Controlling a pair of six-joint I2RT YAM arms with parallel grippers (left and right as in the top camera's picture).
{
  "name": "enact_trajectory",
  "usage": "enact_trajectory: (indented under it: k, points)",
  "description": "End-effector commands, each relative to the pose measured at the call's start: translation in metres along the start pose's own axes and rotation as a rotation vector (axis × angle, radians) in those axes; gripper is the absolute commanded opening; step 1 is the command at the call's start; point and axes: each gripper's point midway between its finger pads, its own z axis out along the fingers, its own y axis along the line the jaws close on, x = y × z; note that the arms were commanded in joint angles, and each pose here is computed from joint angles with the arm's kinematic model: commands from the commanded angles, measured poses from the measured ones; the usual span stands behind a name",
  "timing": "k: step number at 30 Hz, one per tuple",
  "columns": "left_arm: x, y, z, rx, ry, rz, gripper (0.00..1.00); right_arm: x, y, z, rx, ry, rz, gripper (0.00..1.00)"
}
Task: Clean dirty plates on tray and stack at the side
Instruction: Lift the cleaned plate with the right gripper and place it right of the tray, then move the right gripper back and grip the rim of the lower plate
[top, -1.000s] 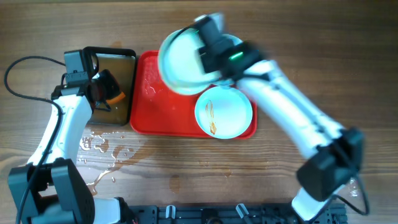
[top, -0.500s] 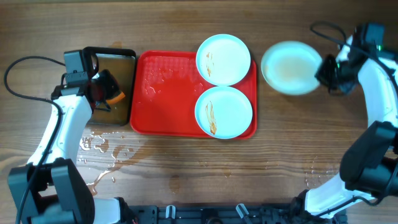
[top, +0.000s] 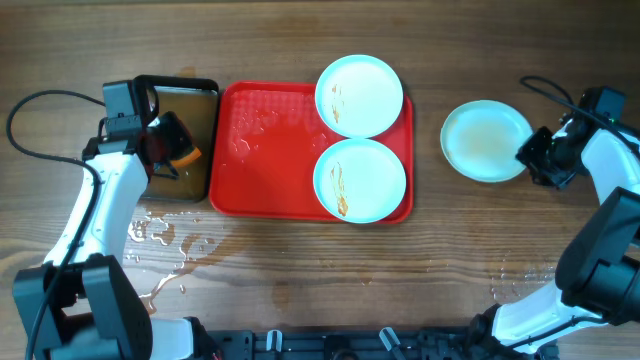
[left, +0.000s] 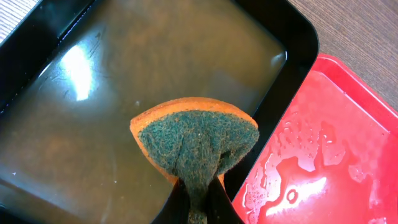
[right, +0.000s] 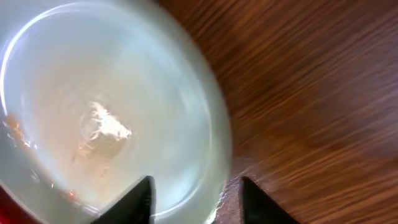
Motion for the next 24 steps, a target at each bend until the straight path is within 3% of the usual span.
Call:
enact_trajectory:
  k: [1, 4, 12, 18, 24]
  points:
    - [-0.002, -0.002, -0.005, 0.017, -0.011, -0.007, 0.04, 0.006, 0.055, -0.027, -0.248, 0.039, -0.168, 0.56]
    - [-0.001, -0.002, -0.005, 0.014, -0.005, -0.003, 0.04, 0.028, 0.094, -0.050, -0.361, 0.087, -0.325, 0.57]
    - [0.000, -0.001, -0.005, 0.012, -0.001, -0.004, 0.04, 0.108, 0.153, -0.034, -0.315, 0.220, -0.574, 0.59]
    - [0.000, -0.001, -0.005, 0.013, -0.001, -0.004, 0.04, 0.151, 0.164, 0.001, -0.165, 0.269, -0.663, 0.55]
    - [0.001, -0.001, -0.005, 0.012, -0.001, -0.004, 0.04, 0.163, 0.153, 0.034, -0.001, 0.286, -0.686, 0.49]
